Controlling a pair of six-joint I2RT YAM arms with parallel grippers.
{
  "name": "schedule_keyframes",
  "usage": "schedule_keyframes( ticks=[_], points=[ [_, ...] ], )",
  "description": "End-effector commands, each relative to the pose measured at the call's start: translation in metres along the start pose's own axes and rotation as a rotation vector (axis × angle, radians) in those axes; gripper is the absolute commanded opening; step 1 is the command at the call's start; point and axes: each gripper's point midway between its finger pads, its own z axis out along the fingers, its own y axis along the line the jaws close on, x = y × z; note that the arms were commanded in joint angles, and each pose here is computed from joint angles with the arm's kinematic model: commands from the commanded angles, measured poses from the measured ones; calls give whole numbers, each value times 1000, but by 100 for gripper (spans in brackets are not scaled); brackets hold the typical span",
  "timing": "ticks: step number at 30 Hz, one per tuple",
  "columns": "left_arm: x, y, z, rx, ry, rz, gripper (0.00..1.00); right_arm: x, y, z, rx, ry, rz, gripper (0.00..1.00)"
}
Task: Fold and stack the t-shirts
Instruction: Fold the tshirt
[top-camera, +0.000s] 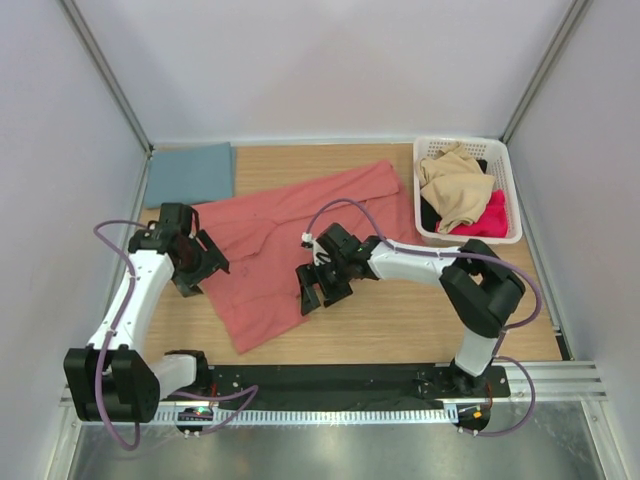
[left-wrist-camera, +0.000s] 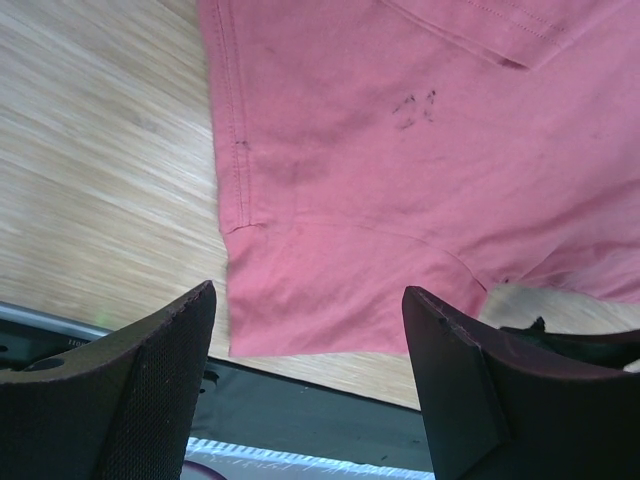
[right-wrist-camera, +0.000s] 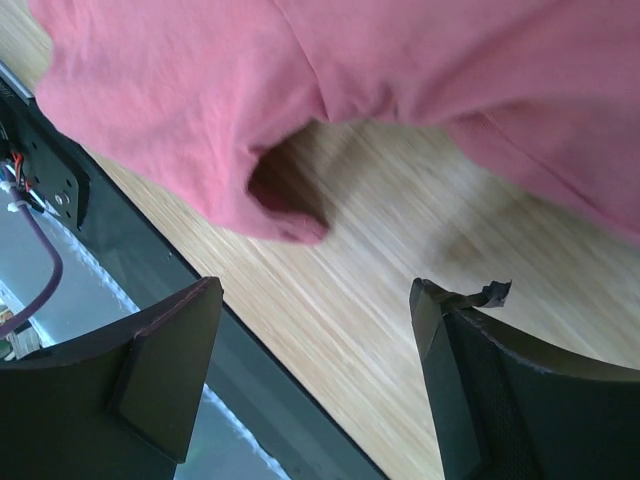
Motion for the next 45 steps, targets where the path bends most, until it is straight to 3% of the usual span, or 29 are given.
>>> schedule_keyframes(
  ticks=[1,10,13,14,16,17,18,22,28,30,31,37,40,45],
  points=[
    [-18,-11,-18,45,-71,24,76,-24,27,12,-96,-49,-55,81],
    [-34,-15,-38,42,-138,28,76,-15,25,31,-80,-30,-125,78],
    [-35,-16,-39,50,-144,23,76,-15,35,35,-136,-18,-99,65],
    [-36,-17,-41,52,-150,23,76,-17,39,35,-151,-15,-79,53],
    [-39,-18,-43,54,-159,24,76,-26,51,32,-184,-28,-65,38],
    [-40,-18,-43,52,-164,29,76,-30,55,29,-197,-31,-53,21],
    [-41,-19,-44,55,-169,34,76,-35,61,27,-208,-39,-20,14],
    [-50,-24,-47,61,-187,60,77,-82,72,4,-260,-133,86,1],
    [-53,-28,-40,53,-169,70,77,-154,54,-24,-357,-290,245,2],
    [-53,-32,-35,67,-152,69,77,-179,42,-20,-375,-293,277,12],
    [-53,-34,-33,74,-145,70,77,-188,38,-17,-388,-294,298,12],
    [-44,-52,-19,146,-49,106,78,-249,16,-19,-494,-316,446,41],
    [-34,-41,-2,79,12,91,78,-243,3,-30,-374,-293,404,54],
    [-14,-18,22,-33,77,-29,75,-212,-28,-56,-68,-261,256,59]
  ],
)
